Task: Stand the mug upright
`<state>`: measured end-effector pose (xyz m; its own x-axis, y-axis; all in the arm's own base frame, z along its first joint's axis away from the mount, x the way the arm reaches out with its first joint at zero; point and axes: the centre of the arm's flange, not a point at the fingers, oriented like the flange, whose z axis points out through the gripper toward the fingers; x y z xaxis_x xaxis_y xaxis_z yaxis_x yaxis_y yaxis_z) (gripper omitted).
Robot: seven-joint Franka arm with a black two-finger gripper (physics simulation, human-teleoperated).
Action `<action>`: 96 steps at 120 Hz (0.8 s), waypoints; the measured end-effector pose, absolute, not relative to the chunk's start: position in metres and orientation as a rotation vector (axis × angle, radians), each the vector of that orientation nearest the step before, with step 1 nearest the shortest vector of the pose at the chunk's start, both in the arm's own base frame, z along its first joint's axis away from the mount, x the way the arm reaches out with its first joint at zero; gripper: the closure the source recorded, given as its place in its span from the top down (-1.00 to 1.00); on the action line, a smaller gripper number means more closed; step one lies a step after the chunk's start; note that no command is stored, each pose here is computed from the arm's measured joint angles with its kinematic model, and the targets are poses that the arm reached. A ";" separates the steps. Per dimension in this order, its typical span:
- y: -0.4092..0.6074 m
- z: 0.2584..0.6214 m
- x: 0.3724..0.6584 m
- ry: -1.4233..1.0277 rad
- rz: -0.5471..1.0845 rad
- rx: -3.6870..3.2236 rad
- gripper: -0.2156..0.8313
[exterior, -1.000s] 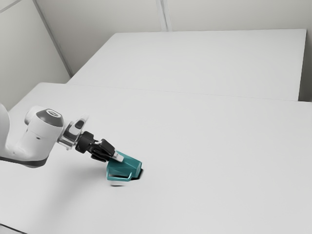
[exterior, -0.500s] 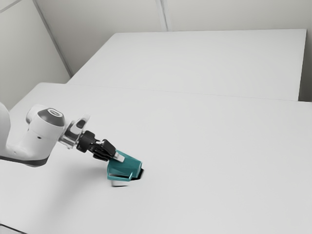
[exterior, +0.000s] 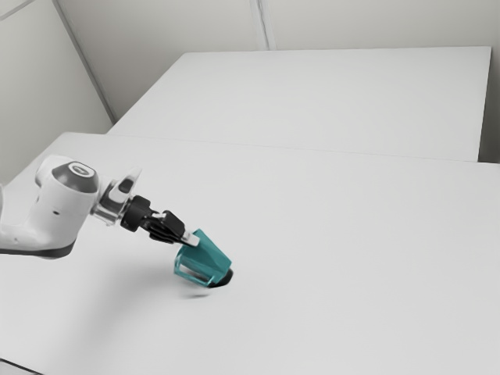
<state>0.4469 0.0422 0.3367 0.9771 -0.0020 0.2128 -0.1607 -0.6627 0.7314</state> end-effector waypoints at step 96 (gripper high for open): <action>0.003 0.451 0.538 -0.393 0.080 2.647 -0.91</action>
